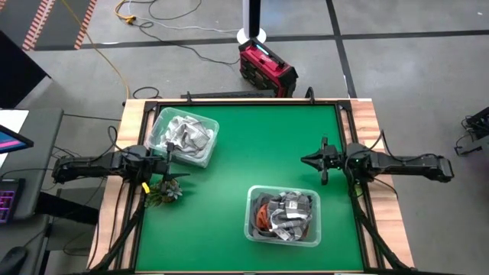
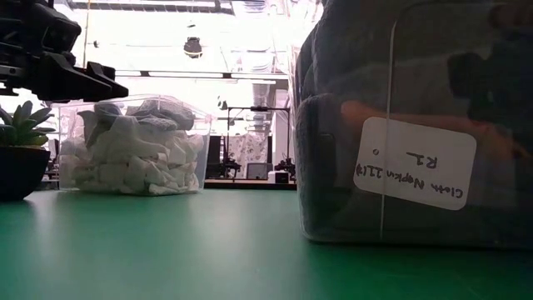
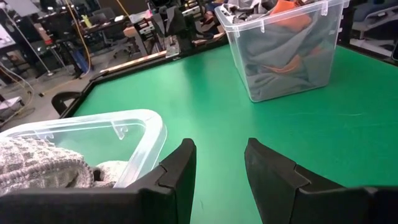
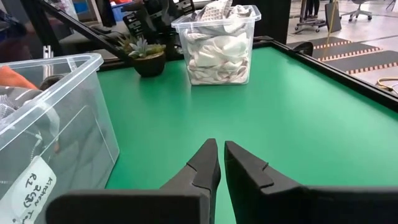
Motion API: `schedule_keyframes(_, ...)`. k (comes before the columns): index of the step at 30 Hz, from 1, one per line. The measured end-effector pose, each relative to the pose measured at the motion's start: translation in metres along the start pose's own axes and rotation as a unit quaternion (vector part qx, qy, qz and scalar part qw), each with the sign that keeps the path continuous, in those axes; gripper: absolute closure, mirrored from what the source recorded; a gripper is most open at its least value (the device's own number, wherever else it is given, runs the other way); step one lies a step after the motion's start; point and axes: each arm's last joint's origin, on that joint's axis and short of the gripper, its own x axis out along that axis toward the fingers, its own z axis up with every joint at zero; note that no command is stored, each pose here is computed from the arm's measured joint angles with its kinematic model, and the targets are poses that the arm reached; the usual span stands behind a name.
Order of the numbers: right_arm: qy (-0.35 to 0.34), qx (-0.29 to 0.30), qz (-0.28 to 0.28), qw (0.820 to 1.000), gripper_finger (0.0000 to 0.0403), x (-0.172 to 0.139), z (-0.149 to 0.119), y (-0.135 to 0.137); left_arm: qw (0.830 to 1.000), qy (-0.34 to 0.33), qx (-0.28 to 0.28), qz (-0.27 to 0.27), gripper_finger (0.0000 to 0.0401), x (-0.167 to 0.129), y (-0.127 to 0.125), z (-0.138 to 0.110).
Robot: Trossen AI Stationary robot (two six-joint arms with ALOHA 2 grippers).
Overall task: Sort towels by color in basket
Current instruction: Return to Home Position
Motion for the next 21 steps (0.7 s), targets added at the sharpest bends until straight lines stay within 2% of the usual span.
schedule_keyframes(21, 0.003, 0.000, 0.000, 1.000, 0.0345, 0.0000, -0.0006, -0.0001, 1.000, 0.000, 0.005, 0.000, 0.0272, 0.0000, 0.0000, 0.0000)
